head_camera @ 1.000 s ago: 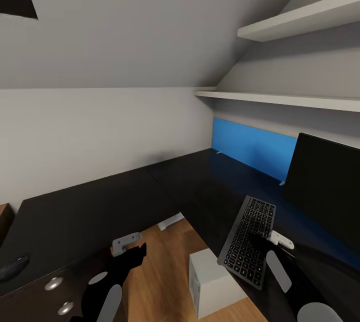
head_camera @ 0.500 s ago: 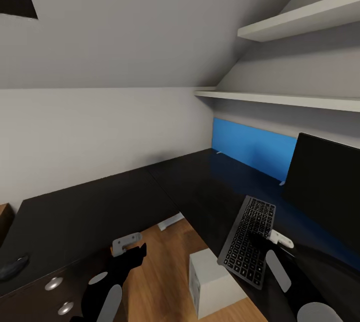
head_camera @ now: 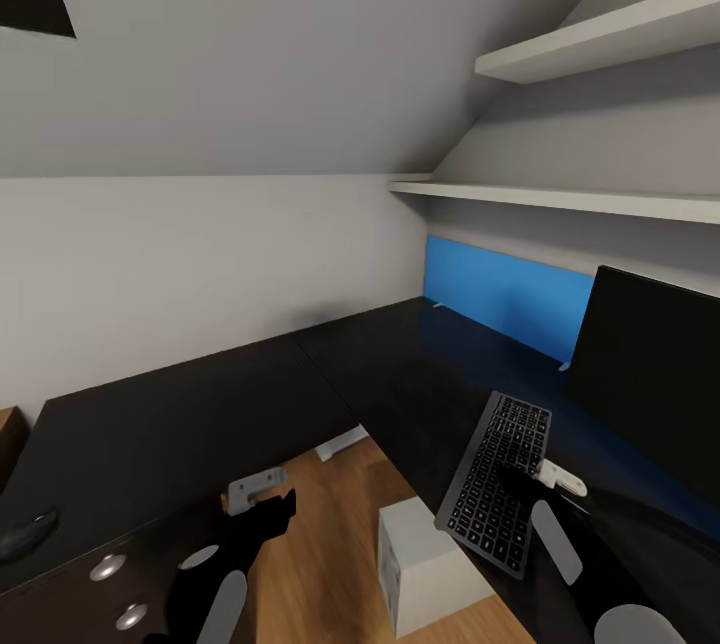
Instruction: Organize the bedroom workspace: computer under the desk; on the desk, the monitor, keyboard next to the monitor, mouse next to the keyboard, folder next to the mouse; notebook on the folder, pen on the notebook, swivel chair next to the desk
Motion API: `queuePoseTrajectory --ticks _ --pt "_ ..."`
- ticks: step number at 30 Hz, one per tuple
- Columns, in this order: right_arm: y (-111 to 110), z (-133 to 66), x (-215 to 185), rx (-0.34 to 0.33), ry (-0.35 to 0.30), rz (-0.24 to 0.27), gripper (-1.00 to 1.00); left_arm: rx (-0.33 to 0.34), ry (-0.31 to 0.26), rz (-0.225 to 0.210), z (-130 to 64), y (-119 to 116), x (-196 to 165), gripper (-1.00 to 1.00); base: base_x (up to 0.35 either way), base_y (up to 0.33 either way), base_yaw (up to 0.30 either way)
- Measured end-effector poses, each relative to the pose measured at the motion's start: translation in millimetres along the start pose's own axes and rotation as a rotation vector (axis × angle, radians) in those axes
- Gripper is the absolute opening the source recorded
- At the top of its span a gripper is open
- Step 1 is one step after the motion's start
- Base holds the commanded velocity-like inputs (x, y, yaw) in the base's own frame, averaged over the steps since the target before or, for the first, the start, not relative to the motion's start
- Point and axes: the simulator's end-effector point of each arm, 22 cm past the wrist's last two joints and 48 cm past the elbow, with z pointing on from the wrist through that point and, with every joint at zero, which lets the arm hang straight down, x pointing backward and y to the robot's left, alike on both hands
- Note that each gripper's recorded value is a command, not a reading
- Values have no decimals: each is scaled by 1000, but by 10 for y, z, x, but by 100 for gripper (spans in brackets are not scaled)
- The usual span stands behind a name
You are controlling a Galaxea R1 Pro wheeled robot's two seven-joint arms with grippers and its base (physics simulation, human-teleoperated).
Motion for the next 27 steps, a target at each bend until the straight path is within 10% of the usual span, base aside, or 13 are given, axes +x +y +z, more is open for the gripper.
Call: queuePoseTrajectory --ticks 27 --pt "-91 6 81 40 25 -10 100 23 2 19 -14 -124 40 100 0 0 0"
